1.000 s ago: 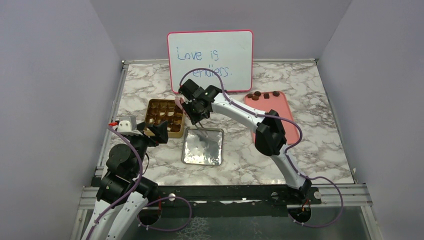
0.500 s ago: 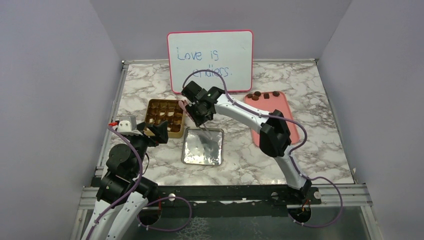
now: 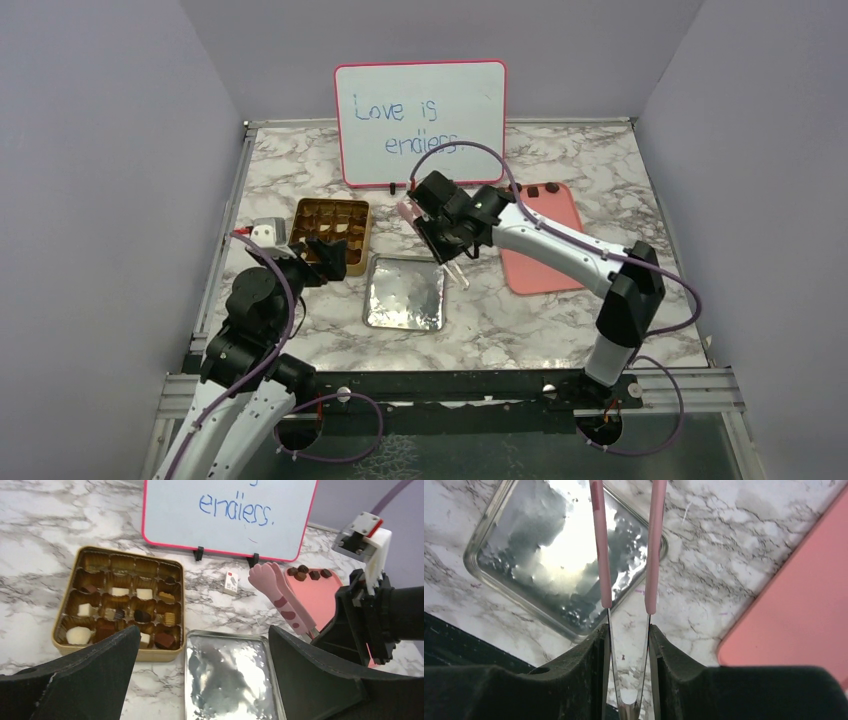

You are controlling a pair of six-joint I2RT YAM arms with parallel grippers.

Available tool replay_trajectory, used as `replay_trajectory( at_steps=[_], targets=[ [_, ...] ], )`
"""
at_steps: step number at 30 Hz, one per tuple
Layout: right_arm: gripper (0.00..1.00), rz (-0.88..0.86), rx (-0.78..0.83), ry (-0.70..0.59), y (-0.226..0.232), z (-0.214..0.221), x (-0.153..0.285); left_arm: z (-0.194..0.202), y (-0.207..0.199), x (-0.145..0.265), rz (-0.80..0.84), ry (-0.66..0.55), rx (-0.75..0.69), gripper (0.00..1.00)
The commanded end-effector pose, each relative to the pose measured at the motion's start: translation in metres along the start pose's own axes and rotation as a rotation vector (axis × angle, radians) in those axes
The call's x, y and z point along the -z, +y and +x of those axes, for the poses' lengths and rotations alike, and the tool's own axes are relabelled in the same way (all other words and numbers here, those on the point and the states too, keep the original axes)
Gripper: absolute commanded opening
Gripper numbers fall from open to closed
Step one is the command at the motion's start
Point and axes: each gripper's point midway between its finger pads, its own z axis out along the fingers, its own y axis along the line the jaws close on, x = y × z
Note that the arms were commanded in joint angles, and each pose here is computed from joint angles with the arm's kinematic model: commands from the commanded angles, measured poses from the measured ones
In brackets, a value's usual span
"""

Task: Pack the chocolate
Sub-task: Place the fake chocolate in the packing box, then adjust the clamp.

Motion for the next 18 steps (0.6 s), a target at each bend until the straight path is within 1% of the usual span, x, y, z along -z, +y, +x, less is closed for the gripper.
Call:
replay_trajectory(
  at_steps=[1,4,6,9,12,15,18],
  targets=[
    [0.36,-0.012,-0.021,-0.110,-0.005,-0.004,0.032,0.000,-0.034,-0.011,0.110,0.073,0.128,0.99],
    [0.36,-0.048,-0.022,-0.183,-0.004,-0.005,0.045,0.012,-0.054,-0.029,0.171,0.144,0.219,0.99],
    [0.36,-0.069,-0.011,-0.209,-0.003,-0.003,0.049,0.018,-0.071,-0.041,0.232,0.192,0.263,0.99],
    [0.36,-0.090,0.012,-0.210,-0.003,0.008,0.048,0.020,-0.099,-0.061,0.338,0.235,0.324,0.99],
    [0.36,-0.062,0.009,-0.208,-0.008,0.015,0.044,0.019,-0.123,-0.082,0.429,0.269,0.367,0.99],
    [0.36,-0.069,0.031,-0.191,-0.007,0.018,0.041,0.038,-0.128,-0.105,0.429,0.338,0.368,0.99],
    [0.36,-0.066,0.029,-0.196,-0.008,0.018,0.042,0.069,-0.117,-0.124,0.365,0.413,0.373,0.99]
  ],
)
